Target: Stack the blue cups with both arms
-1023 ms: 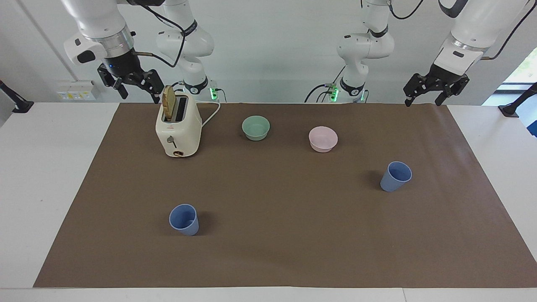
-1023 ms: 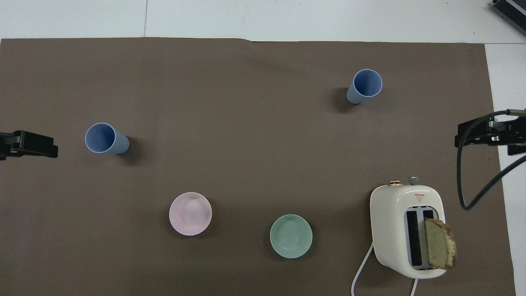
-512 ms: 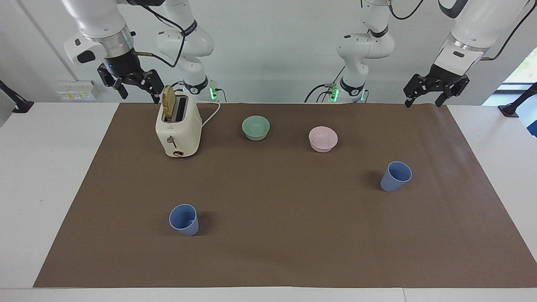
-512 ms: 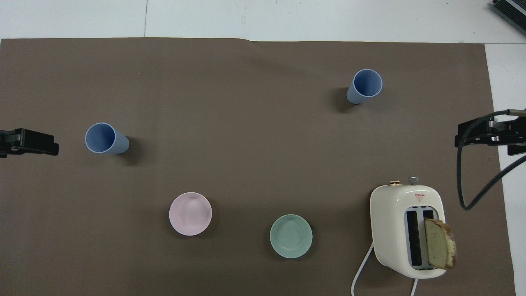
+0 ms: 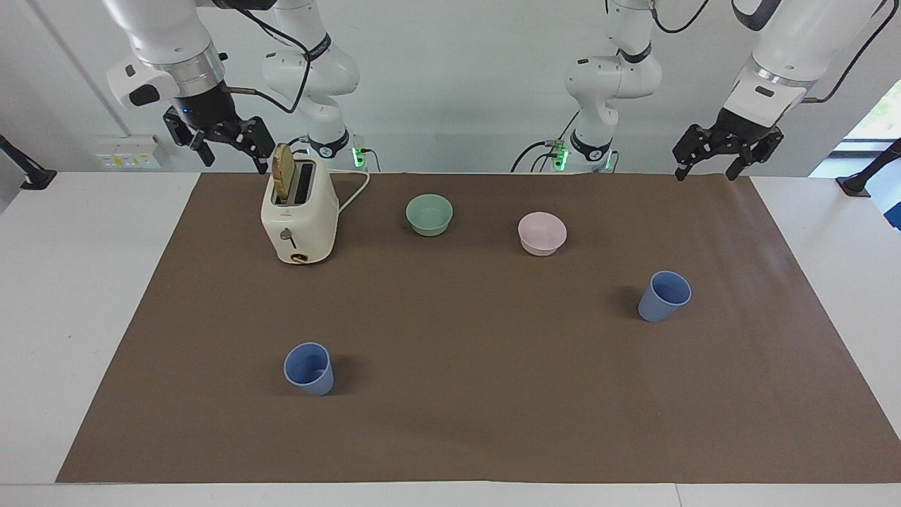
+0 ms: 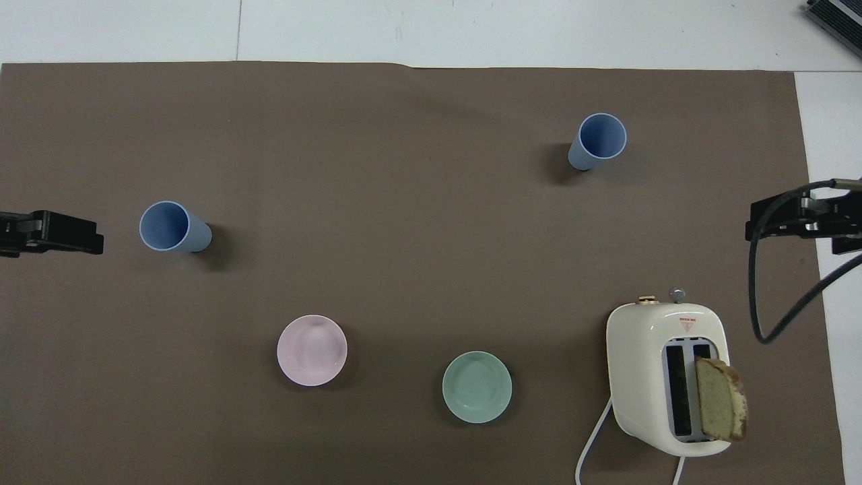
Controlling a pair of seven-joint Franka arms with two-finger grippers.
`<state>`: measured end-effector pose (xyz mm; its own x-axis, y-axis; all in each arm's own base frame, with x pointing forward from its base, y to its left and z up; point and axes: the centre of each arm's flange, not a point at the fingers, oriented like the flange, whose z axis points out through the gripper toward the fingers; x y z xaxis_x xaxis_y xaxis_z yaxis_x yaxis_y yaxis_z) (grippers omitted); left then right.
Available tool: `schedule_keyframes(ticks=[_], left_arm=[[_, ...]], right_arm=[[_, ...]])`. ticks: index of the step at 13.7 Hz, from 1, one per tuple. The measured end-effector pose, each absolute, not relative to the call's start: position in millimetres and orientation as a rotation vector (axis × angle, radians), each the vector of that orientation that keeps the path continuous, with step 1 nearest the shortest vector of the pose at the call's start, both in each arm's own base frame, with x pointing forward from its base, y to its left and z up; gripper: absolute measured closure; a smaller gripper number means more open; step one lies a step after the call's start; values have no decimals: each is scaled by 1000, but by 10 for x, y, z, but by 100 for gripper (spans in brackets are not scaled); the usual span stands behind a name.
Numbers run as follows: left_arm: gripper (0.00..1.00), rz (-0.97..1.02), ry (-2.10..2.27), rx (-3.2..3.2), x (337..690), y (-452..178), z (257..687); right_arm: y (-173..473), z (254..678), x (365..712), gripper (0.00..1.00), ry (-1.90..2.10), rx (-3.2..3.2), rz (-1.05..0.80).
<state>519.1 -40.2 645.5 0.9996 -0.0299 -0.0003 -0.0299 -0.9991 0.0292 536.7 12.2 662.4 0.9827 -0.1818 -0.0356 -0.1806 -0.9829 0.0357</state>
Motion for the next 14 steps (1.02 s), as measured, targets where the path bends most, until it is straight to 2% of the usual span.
schedule_keyframes(ticks=[6,14], left_arm=[[0,42,-29,3109,5280,-350,6385],[0,40,115,3106,5814,121,5527]], right_arm=[[112,6624,5367,0,-286,3096,-60],[112,6624,5367,0,-286,3096,-60]])
